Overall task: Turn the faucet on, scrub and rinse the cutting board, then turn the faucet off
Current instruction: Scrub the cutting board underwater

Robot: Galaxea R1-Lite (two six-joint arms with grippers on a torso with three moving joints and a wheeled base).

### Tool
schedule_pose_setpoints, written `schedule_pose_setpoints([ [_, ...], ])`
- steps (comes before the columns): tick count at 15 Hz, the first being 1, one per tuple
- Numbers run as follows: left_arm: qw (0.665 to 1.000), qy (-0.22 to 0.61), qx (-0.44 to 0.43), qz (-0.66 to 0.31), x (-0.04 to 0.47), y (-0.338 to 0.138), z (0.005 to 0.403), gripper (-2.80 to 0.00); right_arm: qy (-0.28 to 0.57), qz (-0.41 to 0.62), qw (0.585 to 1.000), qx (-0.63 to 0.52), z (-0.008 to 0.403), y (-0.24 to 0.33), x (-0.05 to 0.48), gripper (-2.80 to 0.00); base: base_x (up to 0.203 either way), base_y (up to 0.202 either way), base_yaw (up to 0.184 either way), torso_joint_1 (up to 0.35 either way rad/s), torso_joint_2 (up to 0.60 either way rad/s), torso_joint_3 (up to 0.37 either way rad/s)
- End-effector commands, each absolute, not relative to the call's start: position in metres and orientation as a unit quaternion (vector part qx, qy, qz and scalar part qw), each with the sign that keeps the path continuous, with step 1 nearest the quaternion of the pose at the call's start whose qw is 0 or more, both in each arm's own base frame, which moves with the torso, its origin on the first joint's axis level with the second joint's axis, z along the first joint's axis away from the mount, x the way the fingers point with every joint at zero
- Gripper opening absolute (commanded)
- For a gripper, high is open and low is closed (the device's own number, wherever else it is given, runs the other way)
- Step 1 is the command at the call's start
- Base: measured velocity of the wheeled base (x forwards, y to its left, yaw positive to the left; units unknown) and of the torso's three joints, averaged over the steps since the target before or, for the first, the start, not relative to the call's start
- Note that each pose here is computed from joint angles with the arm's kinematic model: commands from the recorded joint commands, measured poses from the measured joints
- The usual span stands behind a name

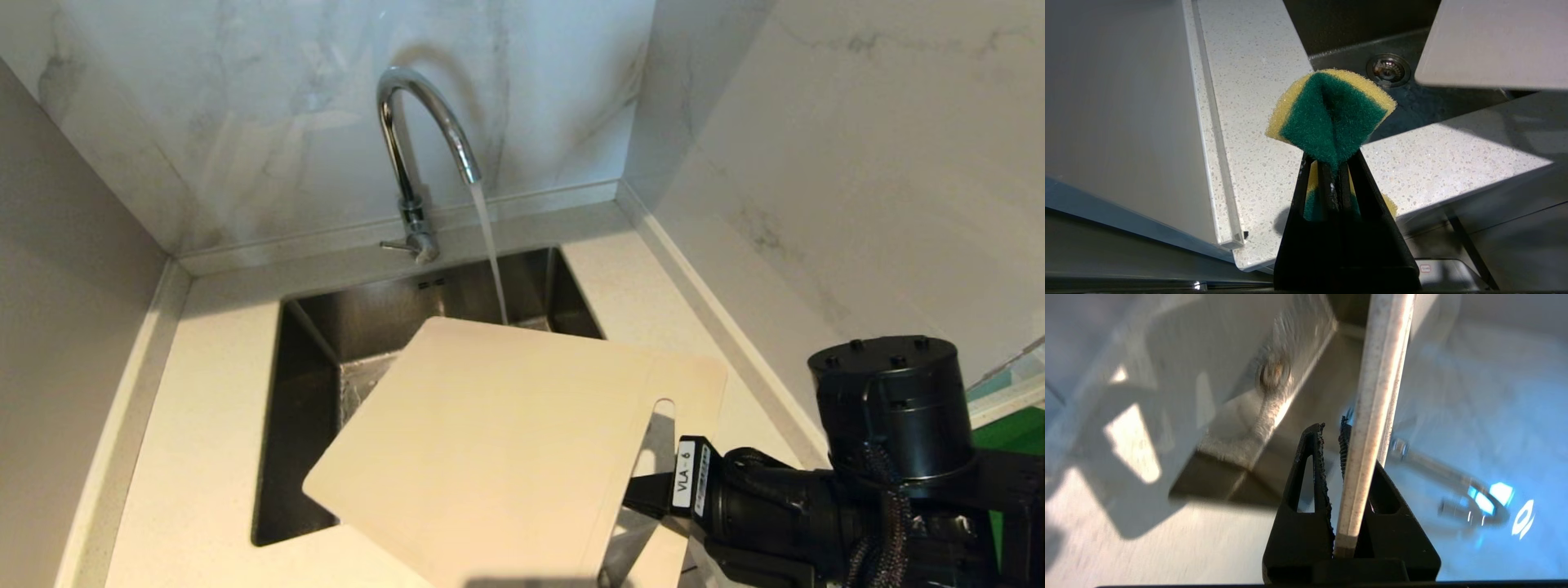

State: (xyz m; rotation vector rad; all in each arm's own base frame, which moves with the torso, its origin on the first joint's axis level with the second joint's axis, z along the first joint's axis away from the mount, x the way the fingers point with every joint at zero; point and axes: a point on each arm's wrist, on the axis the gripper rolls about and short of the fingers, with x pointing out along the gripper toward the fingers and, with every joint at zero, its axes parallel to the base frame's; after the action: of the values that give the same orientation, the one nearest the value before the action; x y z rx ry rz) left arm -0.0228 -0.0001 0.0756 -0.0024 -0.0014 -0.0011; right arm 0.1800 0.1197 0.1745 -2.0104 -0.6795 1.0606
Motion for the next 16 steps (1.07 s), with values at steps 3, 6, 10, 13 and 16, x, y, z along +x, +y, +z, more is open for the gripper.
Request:
schedule_pose_setpoints([
  [3,1.000,0.000,-0.002,-0.001,-0.023,0.000,0.076,-2.80,-0.268,0.441,0.353,-0.781,0.158,0.120,0.178,-2.80,0.000,0.000,0.000,0.000,0.00,0.000],
  [6,1.000,0.000,-0.002,-0.001,-0.023,0.000,0.076,-2.80,-0.276,0.441,0.338,-0.784,0.156,0.119,0.178,-2.80,0.000,0.000,0.000,0.000,0.00,0.000],
  [10,1.000,0.000,-0.002,-0.001,-0.023,0.000,0.076,-2.80,-0.293,0.447,0.322,-0.781,0.153,0.125,0.186,-2.80,0.000,0.000,0.000,0.000,0.00,0.000],
  [13,1.000,-0.001,-0.002,0.000,-0.023,0.000,0.076,-2.80,-0.315,0.432,0.317,-0.783,0.163,0.128,0.190,-2.80,0.000,0.000,0.000,0.000,0.00,0.000],
  [16,1.000,0.000,-0.002,-0.001,-0.023,0.000,0.076,-2.80,-0.339,0.430,0.312,-0.777,0.167,0.130,0.191,-2.80,0.000,0.000,0.000,0.000,0.00,0.000],
])
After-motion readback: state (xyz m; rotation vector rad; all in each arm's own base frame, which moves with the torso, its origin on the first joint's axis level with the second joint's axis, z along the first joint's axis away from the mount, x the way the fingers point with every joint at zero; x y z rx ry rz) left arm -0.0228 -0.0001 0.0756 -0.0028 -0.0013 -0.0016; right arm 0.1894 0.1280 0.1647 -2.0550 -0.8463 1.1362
